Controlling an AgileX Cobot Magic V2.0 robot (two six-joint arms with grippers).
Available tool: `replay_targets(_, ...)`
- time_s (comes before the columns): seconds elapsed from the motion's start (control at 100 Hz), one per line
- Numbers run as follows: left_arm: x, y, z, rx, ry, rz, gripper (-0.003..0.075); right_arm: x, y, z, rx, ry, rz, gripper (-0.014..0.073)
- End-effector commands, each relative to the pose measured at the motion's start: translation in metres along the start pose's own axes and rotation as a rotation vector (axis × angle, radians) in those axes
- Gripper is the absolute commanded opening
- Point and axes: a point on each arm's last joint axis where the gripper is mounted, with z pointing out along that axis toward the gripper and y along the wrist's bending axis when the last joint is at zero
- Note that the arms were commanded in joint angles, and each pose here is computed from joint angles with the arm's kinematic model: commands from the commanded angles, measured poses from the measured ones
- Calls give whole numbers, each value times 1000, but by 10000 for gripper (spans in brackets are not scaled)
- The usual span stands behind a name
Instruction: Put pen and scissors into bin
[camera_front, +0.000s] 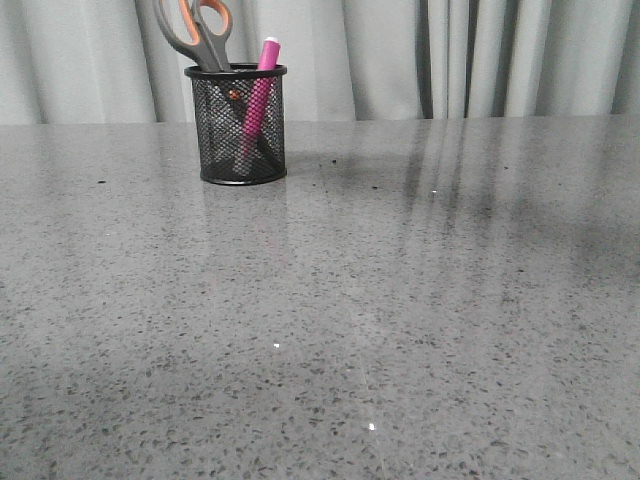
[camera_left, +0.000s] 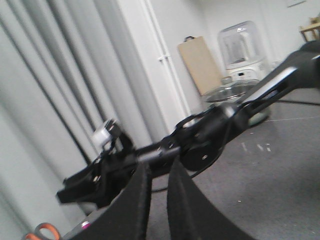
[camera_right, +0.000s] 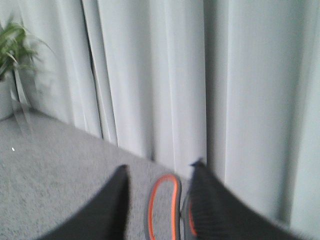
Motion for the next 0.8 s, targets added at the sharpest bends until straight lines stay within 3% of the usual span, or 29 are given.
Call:
replay_targets(0.0,7,9,-4,-148,-62,-60,62,-73,13,-39,-37,-179,-89,-71)
replay_targets(0.13,40,4,-11,-236,-43,-86,51,-108,30,-98,-58,-207,-230,-69)
replay_targets(0.27,70,-4,-16,-270,-19,-135,-18,-116,39,-174,-14,-193,-280,-69)
replay_targets(0.53,107,-10,-16,-310,21,-272,-19,-71,40,-301,168,-61,-302,-69)
replay_targets(0.79,112,-11,-15,-313,35,-277,-19,-46,41,-368,274,-103,-292,-69)
